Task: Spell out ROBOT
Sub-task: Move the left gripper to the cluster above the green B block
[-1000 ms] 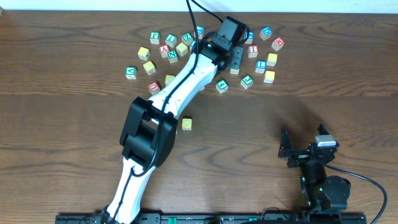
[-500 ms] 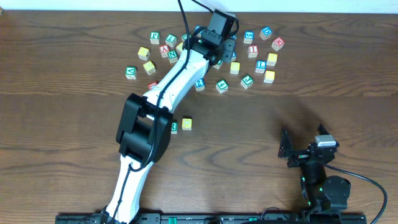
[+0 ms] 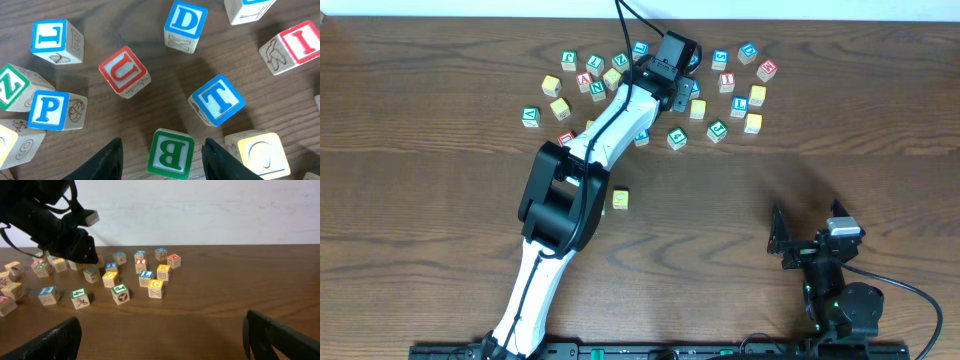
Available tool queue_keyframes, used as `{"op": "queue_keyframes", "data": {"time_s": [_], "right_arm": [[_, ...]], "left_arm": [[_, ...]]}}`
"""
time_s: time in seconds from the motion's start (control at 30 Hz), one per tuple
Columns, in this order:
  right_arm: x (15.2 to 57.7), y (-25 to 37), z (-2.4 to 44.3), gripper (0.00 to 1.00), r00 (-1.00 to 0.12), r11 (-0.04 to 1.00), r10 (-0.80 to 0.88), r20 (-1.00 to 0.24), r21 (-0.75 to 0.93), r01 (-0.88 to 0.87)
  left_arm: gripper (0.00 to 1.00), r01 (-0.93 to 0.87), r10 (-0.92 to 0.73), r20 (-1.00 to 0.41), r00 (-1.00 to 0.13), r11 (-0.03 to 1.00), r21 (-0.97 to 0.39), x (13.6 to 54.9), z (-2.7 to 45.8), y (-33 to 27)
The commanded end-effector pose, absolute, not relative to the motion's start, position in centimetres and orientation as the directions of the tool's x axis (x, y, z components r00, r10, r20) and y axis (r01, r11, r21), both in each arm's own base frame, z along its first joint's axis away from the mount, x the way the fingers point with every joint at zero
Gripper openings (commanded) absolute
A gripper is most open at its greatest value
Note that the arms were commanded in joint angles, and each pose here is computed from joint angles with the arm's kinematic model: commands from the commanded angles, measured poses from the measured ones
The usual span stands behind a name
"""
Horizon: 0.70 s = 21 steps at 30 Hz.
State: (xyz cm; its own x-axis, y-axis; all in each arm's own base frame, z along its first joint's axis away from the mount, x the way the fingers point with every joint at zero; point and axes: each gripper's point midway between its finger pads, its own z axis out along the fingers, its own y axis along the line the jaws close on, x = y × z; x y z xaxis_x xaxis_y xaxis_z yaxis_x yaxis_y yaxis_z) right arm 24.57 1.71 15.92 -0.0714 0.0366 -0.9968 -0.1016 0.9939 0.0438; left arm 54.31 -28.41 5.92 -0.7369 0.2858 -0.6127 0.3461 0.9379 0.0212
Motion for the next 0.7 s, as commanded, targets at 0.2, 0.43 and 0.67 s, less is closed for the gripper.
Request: {"op": "queue_keyframes", "data": {"time_s": [0.2,0.43,0.67], "right_arm": [[24.5,1.8,15.8,0.99,-0.07,0.994,0.022,-0.997,0.029,-0.106],[24.5,1.8,15.8,0.99,-0.07,0.994,0.022,-0.997,0.029,-0.106],[24.5,1.8,15.8,0.99,-0.07,0.994,0.022,-0.997,0.029,-0.106]], "left_arm": [[0.5,0.34,0.29,-0.625,-0.725,0.94,0.043,54.8,6.7,-28.0],[0.5,0.34,0.296,-0.611,-0.734,0.939,0.045,54.5,6.0,-27.8],[0.5,0.339,0.298,-0.604,-0.739,0.939,0.048,54.6,5.2,-27.7]]}}
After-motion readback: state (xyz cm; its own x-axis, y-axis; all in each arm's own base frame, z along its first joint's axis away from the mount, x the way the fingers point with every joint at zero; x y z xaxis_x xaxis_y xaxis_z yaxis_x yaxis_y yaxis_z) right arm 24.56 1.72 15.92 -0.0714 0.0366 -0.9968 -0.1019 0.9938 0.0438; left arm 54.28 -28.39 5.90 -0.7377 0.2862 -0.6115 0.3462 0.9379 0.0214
